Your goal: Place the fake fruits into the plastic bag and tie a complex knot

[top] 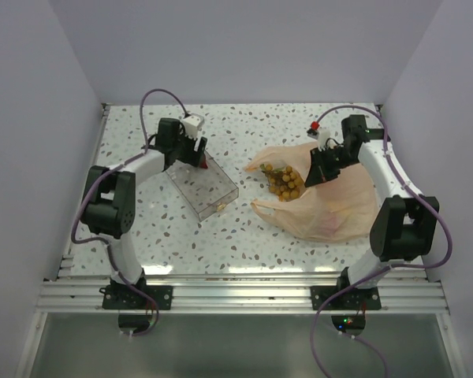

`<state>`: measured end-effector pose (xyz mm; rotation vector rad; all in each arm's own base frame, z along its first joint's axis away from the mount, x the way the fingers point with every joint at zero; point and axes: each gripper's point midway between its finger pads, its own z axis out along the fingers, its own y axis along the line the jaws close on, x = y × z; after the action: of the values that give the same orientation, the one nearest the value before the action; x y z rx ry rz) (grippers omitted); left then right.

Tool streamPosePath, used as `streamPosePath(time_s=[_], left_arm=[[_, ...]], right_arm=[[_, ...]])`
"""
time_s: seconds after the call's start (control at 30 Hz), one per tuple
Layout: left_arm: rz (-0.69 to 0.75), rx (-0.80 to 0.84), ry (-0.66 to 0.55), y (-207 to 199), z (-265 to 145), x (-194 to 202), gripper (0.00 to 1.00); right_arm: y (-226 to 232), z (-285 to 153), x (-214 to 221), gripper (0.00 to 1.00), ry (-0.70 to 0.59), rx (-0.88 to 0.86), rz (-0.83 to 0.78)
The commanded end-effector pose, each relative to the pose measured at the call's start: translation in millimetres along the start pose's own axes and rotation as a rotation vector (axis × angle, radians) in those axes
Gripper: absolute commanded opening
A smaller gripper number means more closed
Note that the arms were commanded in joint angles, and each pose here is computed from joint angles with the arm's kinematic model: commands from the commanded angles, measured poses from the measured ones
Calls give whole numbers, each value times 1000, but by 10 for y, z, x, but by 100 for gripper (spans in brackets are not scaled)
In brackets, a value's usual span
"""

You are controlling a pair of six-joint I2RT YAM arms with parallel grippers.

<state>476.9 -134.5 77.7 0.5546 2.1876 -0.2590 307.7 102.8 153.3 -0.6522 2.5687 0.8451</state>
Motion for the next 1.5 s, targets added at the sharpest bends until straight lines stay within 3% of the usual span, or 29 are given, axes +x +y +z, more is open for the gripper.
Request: streamPosePath(time_s=[0.0,0.1,0.27,0.47,0.6,0.87,1.47], left_arm=[[-34,-35,-108,55,81,-369,78],[-40,-32,-129,11,31,-360,78],[4,-103,-249,0,-443,-751,78],[-99,-234,-254,-40,-798,-874,74],[-210,-279,-103,-199,-687,-513,72],[-333,-351,-73,-225,-543,-385,63],[-356,-414,-27,-112,80,-192,63]], right_arm=[[-36,7,11,0,0,14,-14],[-38,-3,24,0,5,19,-20],[-44,-7,43,0,12,23,-27],[-31,7,21,0,6,9,-21],[-18,-4,-11,0,-2,5,-15],[-3,-49,-2,0,0,16,-31],[-22,-16,32,0,12,13,-23]])
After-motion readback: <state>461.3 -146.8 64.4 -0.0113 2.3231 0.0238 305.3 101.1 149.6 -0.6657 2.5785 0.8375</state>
